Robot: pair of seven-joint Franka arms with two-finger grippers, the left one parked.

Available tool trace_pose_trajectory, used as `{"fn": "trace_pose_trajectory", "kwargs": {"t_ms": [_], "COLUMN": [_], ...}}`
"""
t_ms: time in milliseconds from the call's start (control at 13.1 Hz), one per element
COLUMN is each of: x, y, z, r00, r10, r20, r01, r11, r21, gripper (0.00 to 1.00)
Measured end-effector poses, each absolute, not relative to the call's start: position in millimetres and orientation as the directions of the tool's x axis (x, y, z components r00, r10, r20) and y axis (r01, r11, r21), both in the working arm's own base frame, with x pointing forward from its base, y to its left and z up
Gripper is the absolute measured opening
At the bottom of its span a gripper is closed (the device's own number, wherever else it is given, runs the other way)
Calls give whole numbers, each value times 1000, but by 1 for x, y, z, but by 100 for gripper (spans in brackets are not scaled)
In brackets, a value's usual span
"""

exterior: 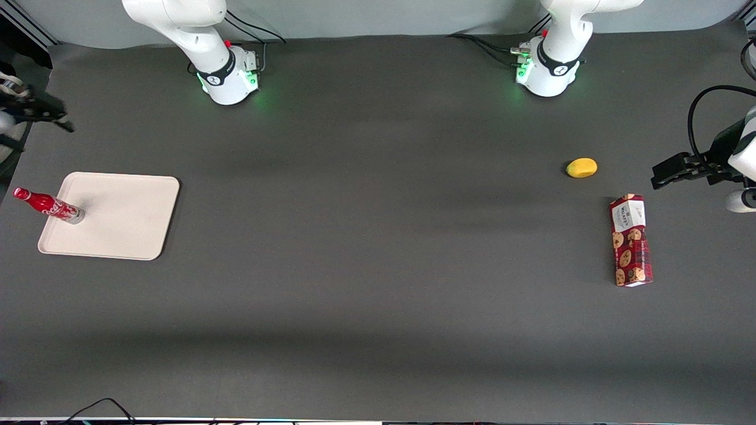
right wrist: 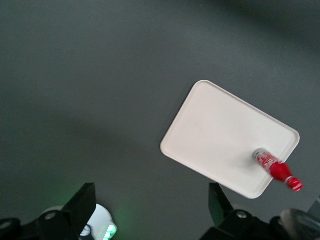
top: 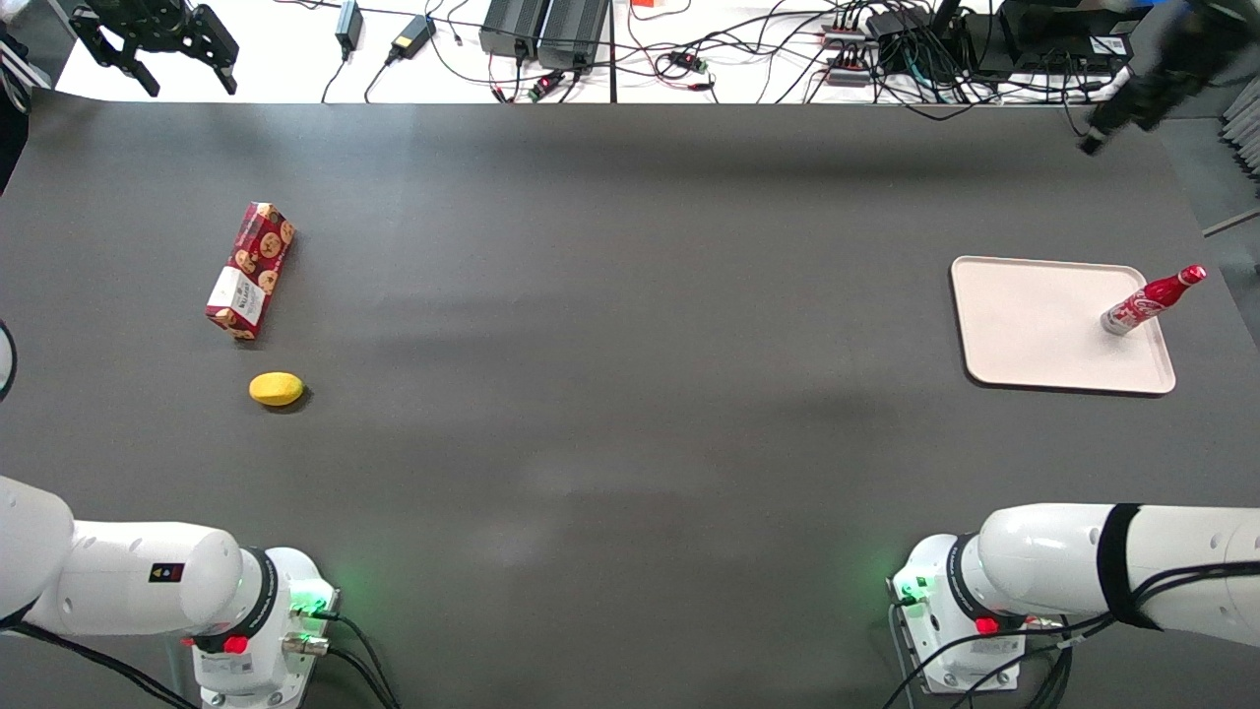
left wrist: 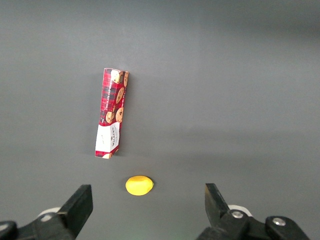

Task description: Place coke bottle on tray

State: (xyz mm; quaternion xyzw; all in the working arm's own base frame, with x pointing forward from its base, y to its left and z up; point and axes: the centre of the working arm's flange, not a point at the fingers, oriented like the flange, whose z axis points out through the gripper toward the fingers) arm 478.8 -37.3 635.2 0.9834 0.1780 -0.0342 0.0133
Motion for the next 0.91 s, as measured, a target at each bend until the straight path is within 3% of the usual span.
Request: {"fn": "trace_pose_trajectory", "kwargs": {"t_ms": [304,761,913], "x": [475,480,478], "y": [63,52,55], "z": [654,696,698], "r00": [972,996,999], "r10": [230,67,7], "r20": [-48,52,36], "r01": [233,66,7], "r11": [-970,-998,-1000], "r21": [75,23,-9], "gripper": [100,100,100]}}
